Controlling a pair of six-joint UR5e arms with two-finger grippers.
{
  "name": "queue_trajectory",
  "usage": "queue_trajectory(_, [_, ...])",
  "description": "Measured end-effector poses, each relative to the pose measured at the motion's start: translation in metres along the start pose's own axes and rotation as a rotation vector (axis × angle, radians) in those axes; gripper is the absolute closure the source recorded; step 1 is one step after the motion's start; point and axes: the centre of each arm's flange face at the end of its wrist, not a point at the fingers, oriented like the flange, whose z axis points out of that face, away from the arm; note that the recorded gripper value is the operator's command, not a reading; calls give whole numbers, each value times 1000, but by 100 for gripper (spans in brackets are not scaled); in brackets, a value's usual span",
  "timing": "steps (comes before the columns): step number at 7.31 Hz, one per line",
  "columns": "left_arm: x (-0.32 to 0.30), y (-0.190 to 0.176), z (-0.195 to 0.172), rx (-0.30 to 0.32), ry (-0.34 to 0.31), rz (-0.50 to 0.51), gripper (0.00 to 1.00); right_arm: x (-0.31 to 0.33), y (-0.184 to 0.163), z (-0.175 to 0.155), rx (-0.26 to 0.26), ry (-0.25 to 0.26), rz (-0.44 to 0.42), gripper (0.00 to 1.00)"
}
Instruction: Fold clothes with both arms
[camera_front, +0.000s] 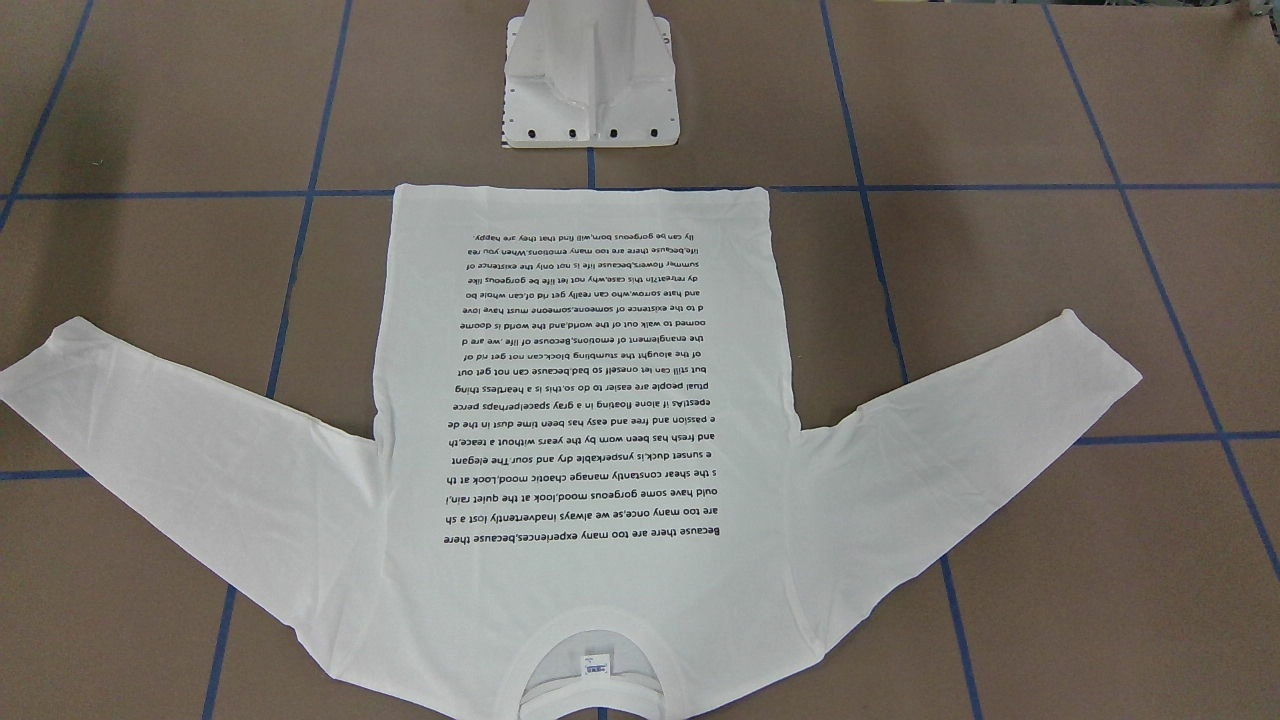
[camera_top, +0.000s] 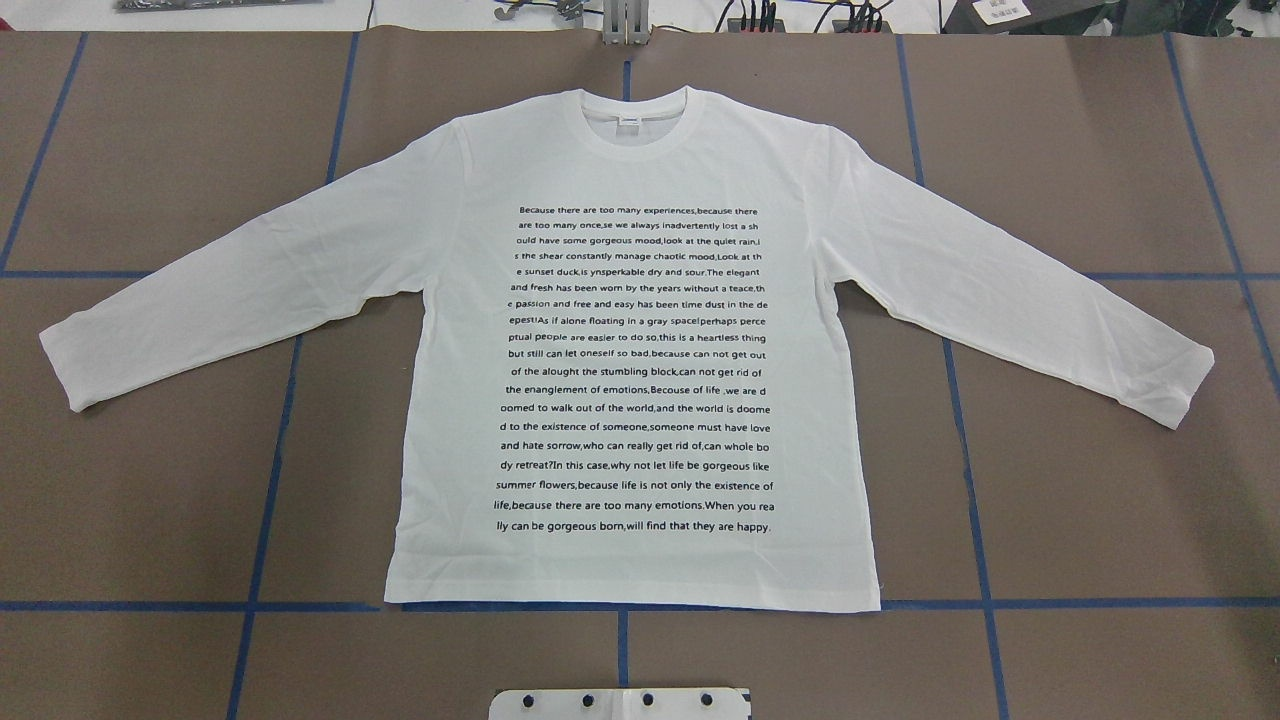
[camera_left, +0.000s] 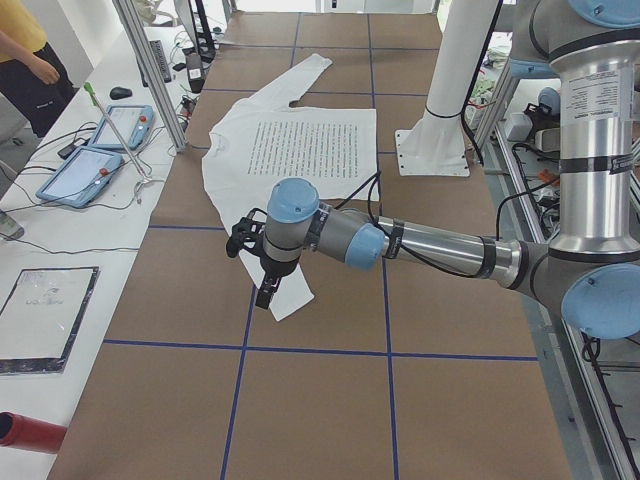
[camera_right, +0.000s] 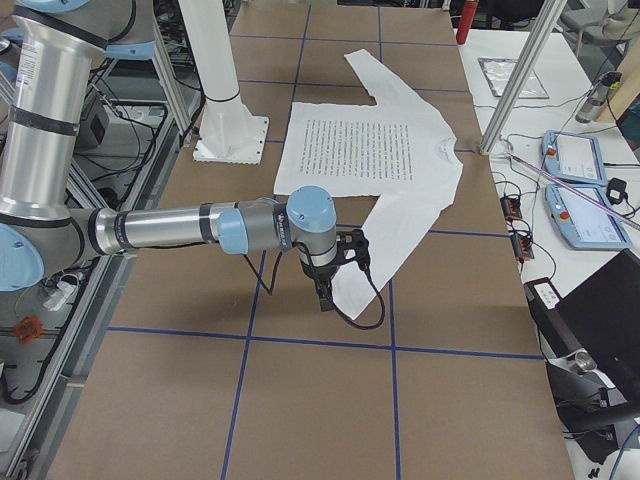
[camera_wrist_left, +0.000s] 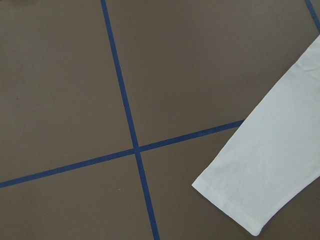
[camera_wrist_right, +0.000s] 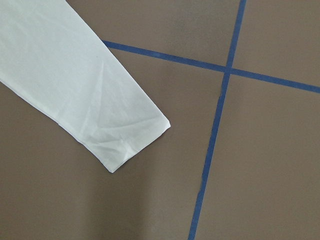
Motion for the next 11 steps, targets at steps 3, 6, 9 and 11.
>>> queue_trajectory(3, [9,2,-4,5,26,6,0,0,-3,2,0,-23,1,0])
queue_trajectory(6, [8,-3,0,15,37,11,0,-1,-8,3,36,-33,-39,0])
queue_trajectory(9, [17,-10,-4,96,99,14,0,1,-8,8,51,-67,-21,0])
queue_trajectory(11, [35,-13,-18,169,148,78,0,19,-20,27,26,-70,131,2])
